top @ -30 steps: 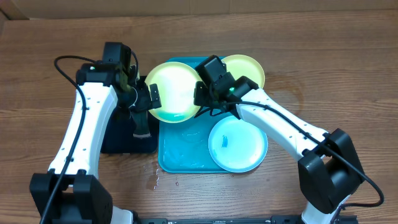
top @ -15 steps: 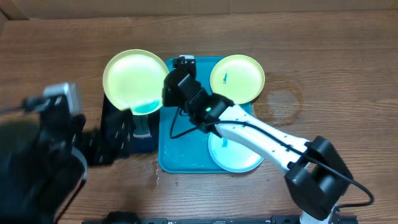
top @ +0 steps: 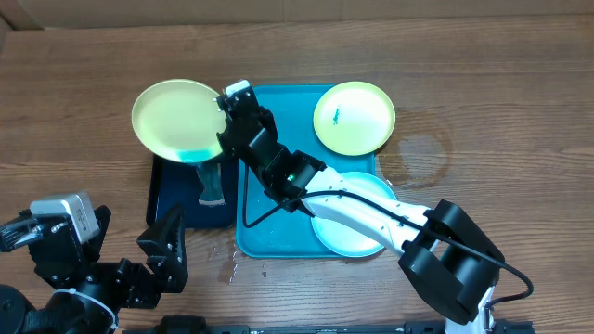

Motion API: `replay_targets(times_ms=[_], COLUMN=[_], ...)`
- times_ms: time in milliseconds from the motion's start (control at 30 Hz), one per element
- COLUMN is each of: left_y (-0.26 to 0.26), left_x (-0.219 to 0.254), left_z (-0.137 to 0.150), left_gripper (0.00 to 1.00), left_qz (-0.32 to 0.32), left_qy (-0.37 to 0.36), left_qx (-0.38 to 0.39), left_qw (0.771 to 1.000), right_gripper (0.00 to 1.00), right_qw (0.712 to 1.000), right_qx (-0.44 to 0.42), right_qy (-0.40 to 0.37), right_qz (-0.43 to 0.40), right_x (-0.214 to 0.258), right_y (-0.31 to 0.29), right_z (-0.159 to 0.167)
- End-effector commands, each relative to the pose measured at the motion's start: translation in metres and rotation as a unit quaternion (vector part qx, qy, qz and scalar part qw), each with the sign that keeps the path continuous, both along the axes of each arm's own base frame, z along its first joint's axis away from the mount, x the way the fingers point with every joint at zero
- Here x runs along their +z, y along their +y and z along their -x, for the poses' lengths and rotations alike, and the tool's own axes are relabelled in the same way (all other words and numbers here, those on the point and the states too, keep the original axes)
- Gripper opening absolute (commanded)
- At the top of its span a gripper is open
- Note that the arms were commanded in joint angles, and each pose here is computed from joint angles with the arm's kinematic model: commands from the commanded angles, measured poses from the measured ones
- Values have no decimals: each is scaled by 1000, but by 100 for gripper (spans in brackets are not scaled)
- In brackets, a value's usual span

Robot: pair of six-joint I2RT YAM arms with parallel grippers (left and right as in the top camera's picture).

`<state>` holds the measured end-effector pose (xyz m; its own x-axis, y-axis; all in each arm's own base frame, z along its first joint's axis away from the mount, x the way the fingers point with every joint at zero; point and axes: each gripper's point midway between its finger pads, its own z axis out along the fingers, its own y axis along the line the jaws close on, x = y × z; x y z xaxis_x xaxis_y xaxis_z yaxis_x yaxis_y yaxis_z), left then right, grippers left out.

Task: Clean dirty plates on tray and stack at the side
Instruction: 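Lift the top yellow plate by its rim with the right gripper, then swing the yellow plate right and set it on the table beside the tray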

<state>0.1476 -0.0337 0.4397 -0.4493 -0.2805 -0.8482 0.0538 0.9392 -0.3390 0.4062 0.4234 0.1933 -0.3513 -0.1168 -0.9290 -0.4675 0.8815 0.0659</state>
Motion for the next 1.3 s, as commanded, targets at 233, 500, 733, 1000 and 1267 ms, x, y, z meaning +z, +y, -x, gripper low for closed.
replay_targets(times_ms=[233,500,733,1000,1267], left_y=[2,2,2,2,2], left_x=[0,0,0,0,0], left_z=[-1,-1,-1,-1,-1], left_gripper=[100,100,100,100,100], left_qz=[-10,-10,-10,-10,-10], left_qy=[-1,-1,-1,-1,-1], left_qx=[2,2,2,2,2], left_qw=[1000,1000,1000,1000,1000], right_gripper=[4,4,4,4,4], right_qw=[970,935,926,923,944], right_qx=[-12,-57,-81,-106,-128], right_qy=[-235,-332,-365,-367,-299], right_qz=[55,111,58,41,-54], right_x=[139,181,209,217,201], right_y=[-7,-11,-16,-25,-29], right_z=[10,27,34,34,29])
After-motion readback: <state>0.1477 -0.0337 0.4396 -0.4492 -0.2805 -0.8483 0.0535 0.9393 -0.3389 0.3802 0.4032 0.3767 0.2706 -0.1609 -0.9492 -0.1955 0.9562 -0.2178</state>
